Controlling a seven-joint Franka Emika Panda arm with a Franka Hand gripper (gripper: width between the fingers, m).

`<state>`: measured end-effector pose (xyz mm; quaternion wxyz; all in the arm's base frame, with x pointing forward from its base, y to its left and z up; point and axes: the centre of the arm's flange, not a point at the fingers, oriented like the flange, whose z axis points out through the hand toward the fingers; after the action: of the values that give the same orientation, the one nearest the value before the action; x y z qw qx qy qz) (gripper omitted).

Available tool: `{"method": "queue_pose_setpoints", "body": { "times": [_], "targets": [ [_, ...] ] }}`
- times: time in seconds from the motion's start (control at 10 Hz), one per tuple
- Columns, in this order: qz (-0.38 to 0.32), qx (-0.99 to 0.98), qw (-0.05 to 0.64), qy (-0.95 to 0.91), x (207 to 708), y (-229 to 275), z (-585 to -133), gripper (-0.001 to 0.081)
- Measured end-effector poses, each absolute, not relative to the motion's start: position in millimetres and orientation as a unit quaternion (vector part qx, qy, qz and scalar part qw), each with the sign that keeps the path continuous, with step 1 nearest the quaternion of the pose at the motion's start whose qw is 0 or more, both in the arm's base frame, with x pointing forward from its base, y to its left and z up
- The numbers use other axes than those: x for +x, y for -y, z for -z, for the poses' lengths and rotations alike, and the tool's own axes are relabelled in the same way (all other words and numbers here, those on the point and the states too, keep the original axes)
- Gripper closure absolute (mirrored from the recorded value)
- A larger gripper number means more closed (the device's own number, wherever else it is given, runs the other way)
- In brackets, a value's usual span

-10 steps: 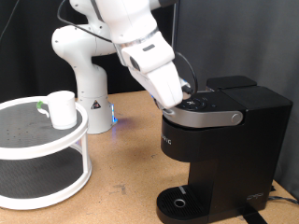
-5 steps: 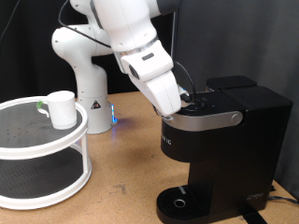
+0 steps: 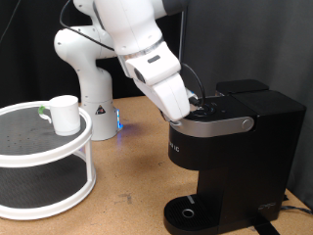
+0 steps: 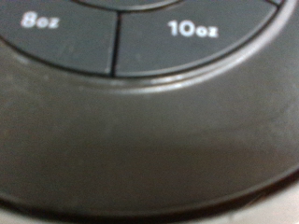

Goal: Make a cup of coffee with the keurig machine

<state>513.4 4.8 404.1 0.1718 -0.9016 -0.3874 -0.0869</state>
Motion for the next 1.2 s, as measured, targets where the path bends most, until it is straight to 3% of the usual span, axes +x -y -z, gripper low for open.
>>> {"method": "queue_pose_setpoints", "body": {
  "times": [0.5,1.0,1.2],
  "targets": [
    [0.119,-0.891,0.205,0.388,508.4,3.7,-413.7,0.0806],
    [0.155,-0.878,0.269,0.364,503.7,11.0,-461.3,0.0806],
    [0.182,-0.884,0.254,0.347,506.5,13.2,-458.7,0.0806]
  ]
}}
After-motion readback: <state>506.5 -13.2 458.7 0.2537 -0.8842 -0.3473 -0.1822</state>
